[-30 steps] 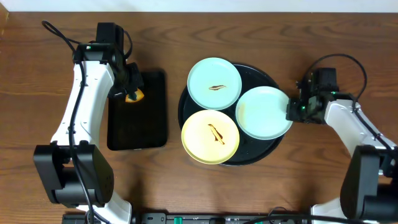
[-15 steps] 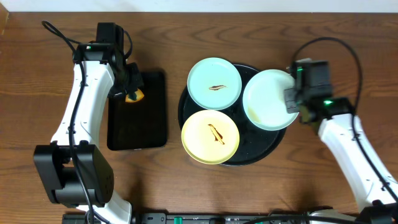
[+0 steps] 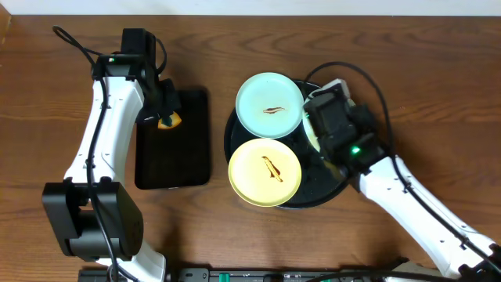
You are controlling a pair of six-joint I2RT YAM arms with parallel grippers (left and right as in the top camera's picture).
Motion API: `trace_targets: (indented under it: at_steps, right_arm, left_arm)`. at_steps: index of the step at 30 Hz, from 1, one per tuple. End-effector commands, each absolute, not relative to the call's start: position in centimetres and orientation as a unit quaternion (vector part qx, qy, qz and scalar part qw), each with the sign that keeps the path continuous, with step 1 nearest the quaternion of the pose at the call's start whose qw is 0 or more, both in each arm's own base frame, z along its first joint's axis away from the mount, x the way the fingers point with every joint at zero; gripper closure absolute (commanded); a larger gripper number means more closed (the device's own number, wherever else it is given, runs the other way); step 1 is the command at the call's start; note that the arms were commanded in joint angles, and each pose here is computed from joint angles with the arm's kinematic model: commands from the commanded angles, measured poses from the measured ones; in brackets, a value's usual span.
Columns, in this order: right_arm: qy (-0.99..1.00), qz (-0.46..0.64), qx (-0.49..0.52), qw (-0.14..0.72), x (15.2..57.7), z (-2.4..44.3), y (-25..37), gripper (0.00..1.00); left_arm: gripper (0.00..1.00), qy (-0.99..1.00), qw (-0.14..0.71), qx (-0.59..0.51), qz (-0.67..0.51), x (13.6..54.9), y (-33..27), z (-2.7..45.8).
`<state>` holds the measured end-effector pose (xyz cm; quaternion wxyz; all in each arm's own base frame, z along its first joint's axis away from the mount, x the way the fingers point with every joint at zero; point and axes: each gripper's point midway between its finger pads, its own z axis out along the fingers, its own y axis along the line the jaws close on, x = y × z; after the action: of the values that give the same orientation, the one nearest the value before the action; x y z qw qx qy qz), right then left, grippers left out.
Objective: Clean dirty plates on tray and stack at the side
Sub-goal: 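Lift the pale blue plate with the right gripper, place it right of tray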
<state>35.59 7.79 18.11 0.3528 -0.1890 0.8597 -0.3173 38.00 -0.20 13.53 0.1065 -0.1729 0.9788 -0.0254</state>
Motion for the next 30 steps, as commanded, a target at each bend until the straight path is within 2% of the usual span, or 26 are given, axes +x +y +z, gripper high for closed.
trace_targets:
  at_steps: [1,14,20,30]
  right_arm:
    - [0.834,-0.363,-0.186,0.372,35.5,20.5,7.8,0.99]
    - [0.817,-0.377,-0.208,0.383,35.6,21.3,8.9,0.99]
    - [0.848,-0.327,-0.095,0.405,36.0,20.6,6.9,0.99]
    - [0.906,-0.239,0.065,0.344,36.0,17.8,-2.1,0.99]
  left_arm:
    - [0.92,0.978,0.119,-0.169,-0.022,37.8,0.0,14.4]
    - [0.92,0.978,0.119,-0.169,-0.023,37.8,0.0,14.4]
    - [0.92,0.978,0.119,-0.169,-0.023,37.8,-0.1,14.4]
    - [0.92,0.978,0.118,-0.169,-0.023,37.8,-0.1,14.4]
